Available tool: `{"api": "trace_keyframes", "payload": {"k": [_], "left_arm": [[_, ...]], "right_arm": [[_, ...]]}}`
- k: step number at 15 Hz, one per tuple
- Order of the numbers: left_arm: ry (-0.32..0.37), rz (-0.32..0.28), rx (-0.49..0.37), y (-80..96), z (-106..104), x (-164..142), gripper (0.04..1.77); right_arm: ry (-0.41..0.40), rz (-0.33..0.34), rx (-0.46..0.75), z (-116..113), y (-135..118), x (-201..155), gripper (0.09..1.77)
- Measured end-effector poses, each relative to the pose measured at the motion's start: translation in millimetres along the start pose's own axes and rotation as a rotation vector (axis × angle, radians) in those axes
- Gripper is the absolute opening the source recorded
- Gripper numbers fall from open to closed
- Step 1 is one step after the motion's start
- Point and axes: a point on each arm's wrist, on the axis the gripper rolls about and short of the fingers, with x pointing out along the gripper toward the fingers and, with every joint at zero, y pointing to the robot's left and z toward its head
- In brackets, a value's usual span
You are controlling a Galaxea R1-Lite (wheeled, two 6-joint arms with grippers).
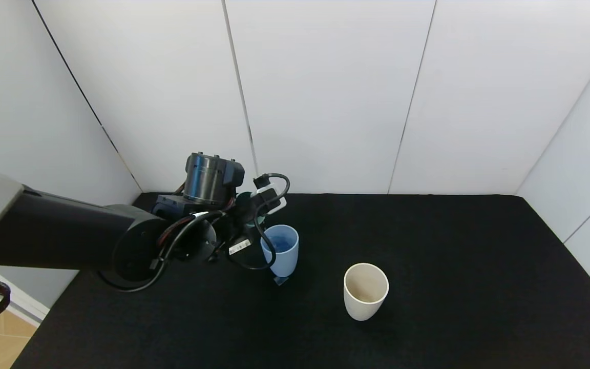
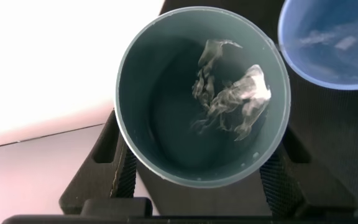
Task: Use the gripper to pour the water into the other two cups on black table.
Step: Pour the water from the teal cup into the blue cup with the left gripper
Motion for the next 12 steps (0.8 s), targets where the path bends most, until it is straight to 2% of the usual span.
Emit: {"api": "trace_keyframes", "payload": {"k": [4,12], "left_arm": [[0.040,0.020,0.064,-7.7,3.3,2.9,1.12],[0.067,0.072,0.145,-6.8,12.5,-3.1,1.12]], "right_arm": [[0.000,-0.001,0.000,0.0,0.0,0.0,1.71],[0.000,0.000,0.000,0.0,0.0,0.0,1.71]]}}
